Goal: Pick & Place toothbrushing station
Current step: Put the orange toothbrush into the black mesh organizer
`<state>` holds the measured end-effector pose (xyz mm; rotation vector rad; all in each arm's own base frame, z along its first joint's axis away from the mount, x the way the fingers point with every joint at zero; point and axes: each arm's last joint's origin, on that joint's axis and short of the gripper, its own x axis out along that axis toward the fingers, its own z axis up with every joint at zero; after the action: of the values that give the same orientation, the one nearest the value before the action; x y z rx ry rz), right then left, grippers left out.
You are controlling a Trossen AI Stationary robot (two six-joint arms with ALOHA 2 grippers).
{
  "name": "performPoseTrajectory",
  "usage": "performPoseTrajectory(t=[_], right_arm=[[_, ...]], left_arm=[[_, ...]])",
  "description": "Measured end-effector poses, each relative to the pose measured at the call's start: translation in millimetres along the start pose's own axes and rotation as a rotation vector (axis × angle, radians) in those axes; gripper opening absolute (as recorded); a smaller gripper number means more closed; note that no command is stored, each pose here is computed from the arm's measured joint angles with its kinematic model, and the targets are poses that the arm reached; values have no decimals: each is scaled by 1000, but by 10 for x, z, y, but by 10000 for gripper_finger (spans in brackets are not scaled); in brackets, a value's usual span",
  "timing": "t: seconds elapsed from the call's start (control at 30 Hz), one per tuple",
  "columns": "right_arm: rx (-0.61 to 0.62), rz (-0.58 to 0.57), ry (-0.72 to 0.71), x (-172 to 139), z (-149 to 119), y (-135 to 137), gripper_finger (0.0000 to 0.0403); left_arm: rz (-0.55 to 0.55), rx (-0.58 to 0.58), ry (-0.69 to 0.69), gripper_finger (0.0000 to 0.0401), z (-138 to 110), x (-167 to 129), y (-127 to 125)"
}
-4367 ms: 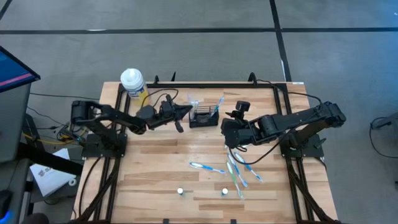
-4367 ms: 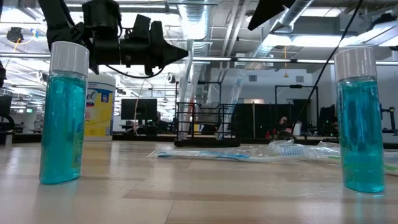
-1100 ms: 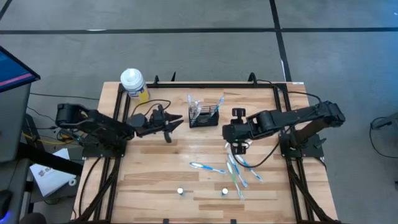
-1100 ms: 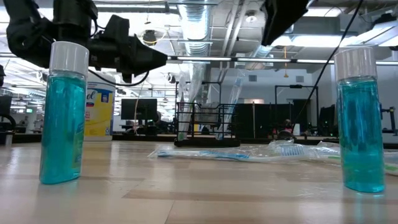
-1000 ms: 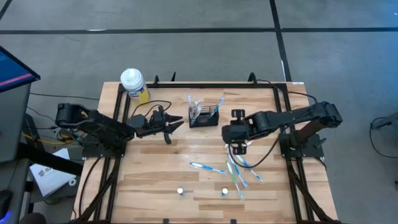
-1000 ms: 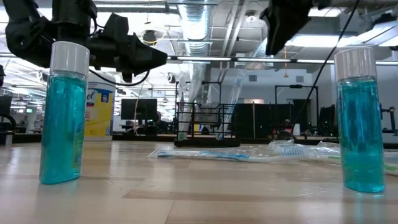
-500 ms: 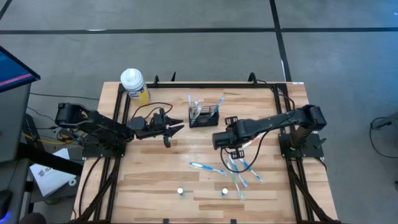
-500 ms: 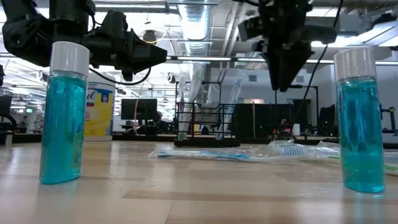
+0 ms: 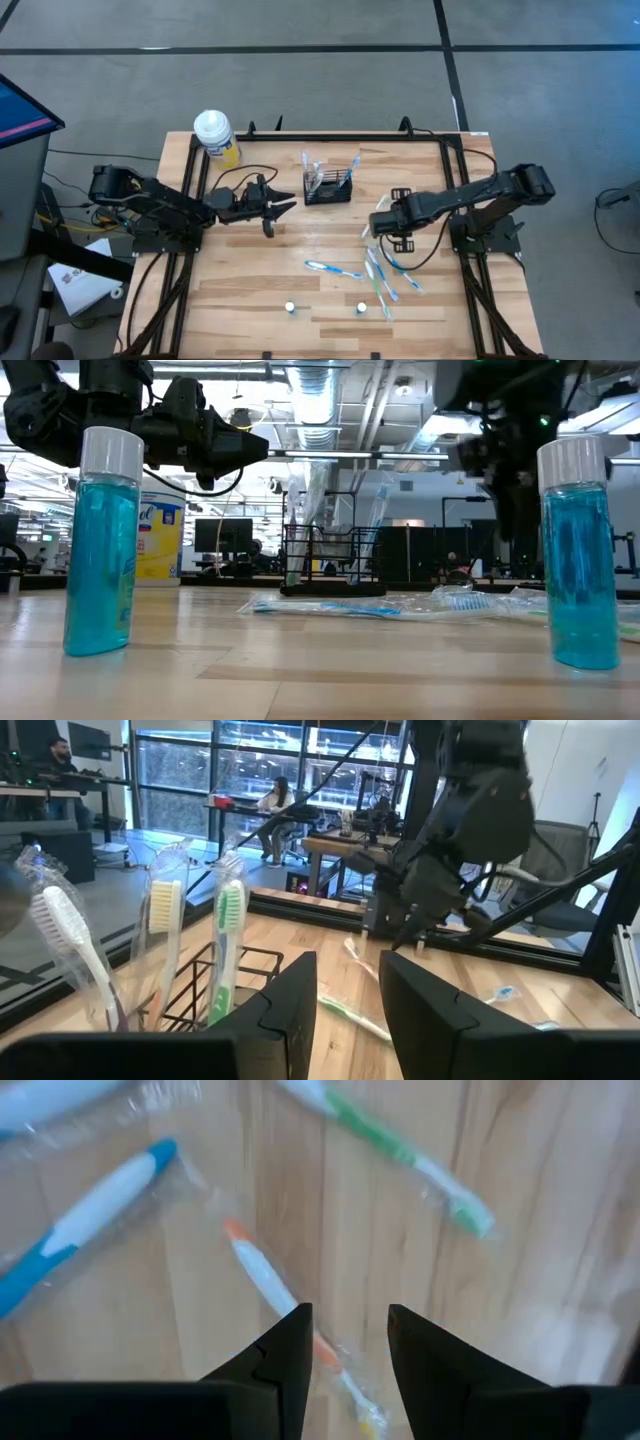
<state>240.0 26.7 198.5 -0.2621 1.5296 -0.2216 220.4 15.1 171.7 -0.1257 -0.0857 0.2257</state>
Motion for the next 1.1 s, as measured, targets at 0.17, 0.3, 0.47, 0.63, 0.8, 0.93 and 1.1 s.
performPoseTrajectory(t=[0.17, 0.3, 0.47, 0.63, 0.8, 0.93, 1.1], right_arm=[[1, 15, 6, 188, -148, 44, 122], [8, 72, 41, 278, -207, 52, 122], [30, 95, 64, 387, -251, 29, 122], [49, 98, 66, 485, -293, 16, 122], [61, 98, 68, 524, -306, -11, 122], [69, 98, 81, 555, -300, -31, 122], [73, 97, 85, 566, -298, -41, 120]], left_arm=[[1, 0, 0, 105, 1, 1, 0], [1, 0, 0, 104, 1, 1, 0], [2, 0, 0, 104, 1, 1, 0], [2, 0, 0, 104, 1, 1, 0], [5, 0, -1, 104, 1, 1, 1], [5, 0, -1, 104, 1, 1, 1], [5, 0, -1, 104, 2, 2, 1]])
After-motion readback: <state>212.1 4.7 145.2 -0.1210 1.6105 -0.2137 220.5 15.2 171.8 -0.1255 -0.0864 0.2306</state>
